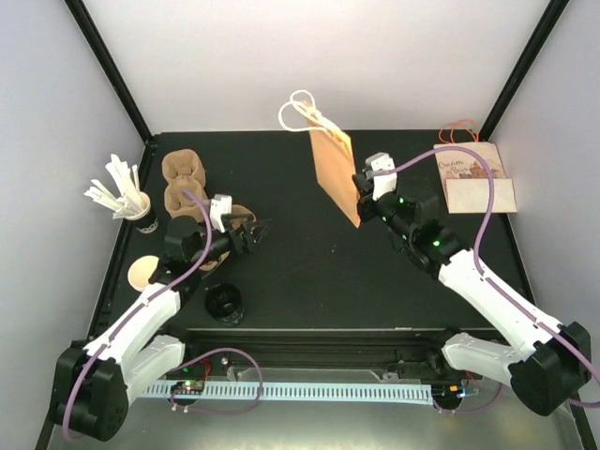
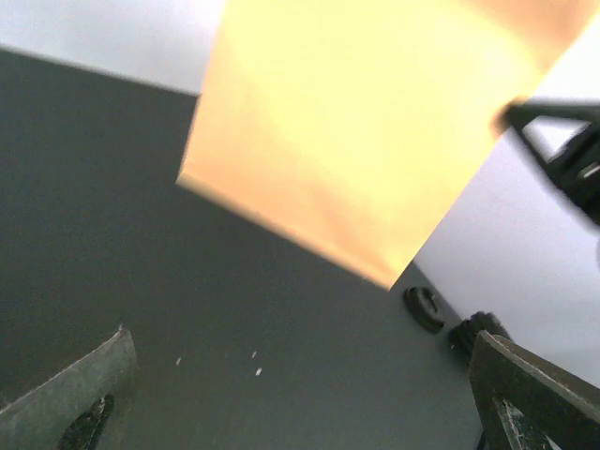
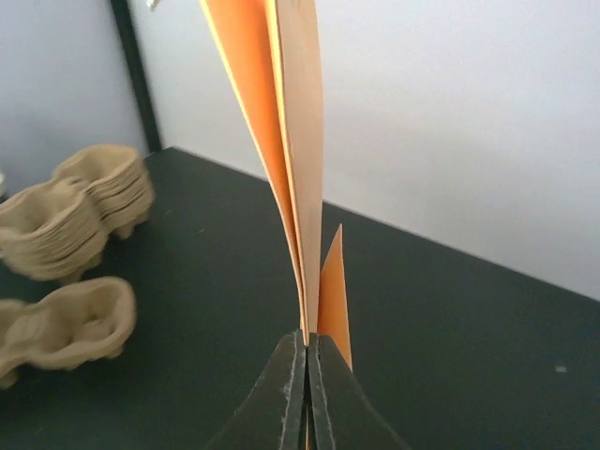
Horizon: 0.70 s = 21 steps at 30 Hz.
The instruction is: Pack the takeout coffee
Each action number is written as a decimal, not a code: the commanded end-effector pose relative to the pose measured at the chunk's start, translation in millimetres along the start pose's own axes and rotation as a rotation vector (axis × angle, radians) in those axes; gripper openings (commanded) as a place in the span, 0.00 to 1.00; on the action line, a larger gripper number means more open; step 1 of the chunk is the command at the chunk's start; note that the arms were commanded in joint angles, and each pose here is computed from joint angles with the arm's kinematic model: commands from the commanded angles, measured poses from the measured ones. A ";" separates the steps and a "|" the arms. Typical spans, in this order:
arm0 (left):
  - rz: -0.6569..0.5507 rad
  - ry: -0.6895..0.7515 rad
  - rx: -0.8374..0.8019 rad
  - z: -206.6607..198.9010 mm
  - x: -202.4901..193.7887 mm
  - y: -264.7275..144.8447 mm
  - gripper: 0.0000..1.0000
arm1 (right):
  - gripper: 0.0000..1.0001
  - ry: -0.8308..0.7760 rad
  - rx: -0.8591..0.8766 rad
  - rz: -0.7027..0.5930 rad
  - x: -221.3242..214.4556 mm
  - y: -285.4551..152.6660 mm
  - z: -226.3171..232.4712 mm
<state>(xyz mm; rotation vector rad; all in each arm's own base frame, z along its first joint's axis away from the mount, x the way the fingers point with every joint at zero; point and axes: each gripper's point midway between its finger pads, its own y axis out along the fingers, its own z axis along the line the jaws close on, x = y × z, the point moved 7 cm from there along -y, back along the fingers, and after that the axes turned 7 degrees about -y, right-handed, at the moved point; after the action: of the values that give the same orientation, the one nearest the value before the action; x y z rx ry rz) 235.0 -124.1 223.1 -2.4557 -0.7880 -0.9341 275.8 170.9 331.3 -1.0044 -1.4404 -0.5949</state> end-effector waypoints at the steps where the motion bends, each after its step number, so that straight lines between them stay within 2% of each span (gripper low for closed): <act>1: -0.037 0.033 -0.086 -40.5 27.6 -12.2 0.99 | 0.01 0.039 0.229 -0.143 6.9 -1.1 23.4; 5: -0.087 0.030 -0.121 -60.0 43.4 -21.0 0.99 | 0.01 0.065 0.320 -0.157 -10.3 -11.5 34.6; 10: -0.065 -0.243 -0.092 -61.5 57.6 -13.8 0.98 | 0.01 0.060 0.357 -0.190 -32.7 -20.8 41.4; 13: -0.041 -0.363 -0.114 -63.0 60.9 -9.2 0.90 | 0.01 0.036 0.375 -0.175 -42.5 -22.0 44.5; 21: -0.019 -0.449 -0.243 -74.8 76.6 3.1 0.78 | 0.01 0.016 0.392 -0.152 -53.1 -22.4 47.5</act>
<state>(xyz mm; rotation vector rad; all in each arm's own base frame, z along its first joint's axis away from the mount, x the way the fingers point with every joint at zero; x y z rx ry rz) 246.7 -131.3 295.5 -2.7876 -0.9204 -0.4954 230.7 187.5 268.4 -0.6358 -1.4894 -0.3838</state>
